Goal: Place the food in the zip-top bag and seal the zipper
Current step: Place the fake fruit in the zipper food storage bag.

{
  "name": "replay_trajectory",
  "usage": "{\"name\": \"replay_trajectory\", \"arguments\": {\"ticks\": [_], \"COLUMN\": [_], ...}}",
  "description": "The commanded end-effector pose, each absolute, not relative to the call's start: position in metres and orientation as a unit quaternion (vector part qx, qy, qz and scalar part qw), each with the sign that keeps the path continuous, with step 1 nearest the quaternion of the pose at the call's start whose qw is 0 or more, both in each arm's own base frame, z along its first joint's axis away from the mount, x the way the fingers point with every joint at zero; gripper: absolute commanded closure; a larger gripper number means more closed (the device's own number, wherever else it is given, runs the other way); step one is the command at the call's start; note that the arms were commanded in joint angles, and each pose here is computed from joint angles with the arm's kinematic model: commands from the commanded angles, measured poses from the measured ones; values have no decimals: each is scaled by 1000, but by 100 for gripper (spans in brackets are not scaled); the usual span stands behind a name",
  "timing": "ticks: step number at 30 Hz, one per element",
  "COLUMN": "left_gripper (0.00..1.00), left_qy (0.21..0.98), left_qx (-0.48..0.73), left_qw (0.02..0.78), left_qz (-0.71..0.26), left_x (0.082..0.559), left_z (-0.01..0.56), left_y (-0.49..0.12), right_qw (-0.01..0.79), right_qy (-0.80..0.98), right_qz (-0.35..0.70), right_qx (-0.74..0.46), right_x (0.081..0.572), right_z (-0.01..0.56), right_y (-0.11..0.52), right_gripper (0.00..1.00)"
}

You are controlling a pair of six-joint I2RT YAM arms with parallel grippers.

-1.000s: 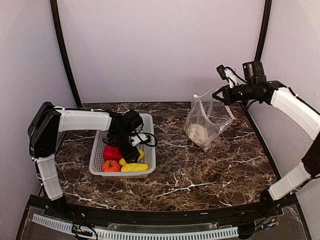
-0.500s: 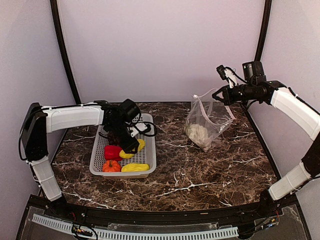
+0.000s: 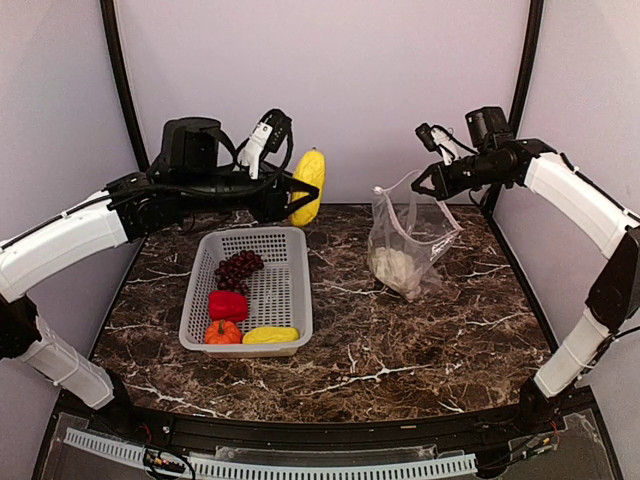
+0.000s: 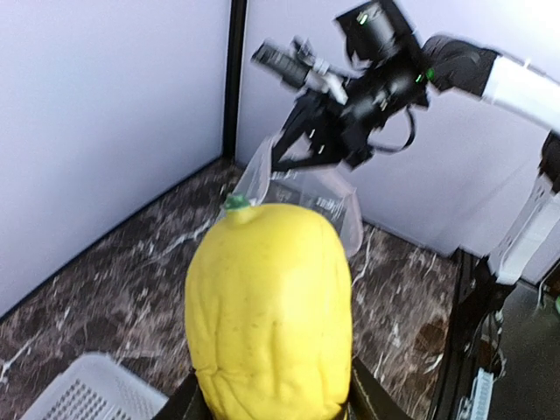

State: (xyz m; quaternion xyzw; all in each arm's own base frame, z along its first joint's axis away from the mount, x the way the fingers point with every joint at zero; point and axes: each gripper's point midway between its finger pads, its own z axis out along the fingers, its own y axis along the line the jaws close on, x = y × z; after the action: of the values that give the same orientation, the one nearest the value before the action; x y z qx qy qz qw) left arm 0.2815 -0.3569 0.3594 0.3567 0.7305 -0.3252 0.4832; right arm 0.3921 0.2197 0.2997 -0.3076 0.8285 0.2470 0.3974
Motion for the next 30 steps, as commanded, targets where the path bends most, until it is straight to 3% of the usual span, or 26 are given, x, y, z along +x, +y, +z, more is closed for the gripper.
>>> {"name": "replay_trajectory", "arguments": {"ticks": [1, 7, 13, 25, 30], "left_gripper": [67, 68, 68, 68, 63], "left_qy": [618, 539, 522, 549, 584], "left_qx": [320, 295, 294, 273, 245], "left_qw": [575, 615, 638, 674, 688], "left_qz": [-431, -494, -484, -412, -353], "left_x": [264, 265, 271, 313, 336], "left_z": [433, 466, 457, 406, 390], "left_y": [-393, -456, -509, -556, -555], "right_qw": [384, 371, 362, 344, 346], "right_qy": [829, 841, 846, 842, 842], "right_qz": [254, 236, 253, 301, 301], "right_qx": [-317, -314, -298, -287, -284], "right_x": [383, 383, 375, 367, 368], "right_z": [318, 327, 328, 332, 334], "right_y": [227, 225, 226, 237, 237], "right_gripper": [100, 100, 100, 100, 100]}}
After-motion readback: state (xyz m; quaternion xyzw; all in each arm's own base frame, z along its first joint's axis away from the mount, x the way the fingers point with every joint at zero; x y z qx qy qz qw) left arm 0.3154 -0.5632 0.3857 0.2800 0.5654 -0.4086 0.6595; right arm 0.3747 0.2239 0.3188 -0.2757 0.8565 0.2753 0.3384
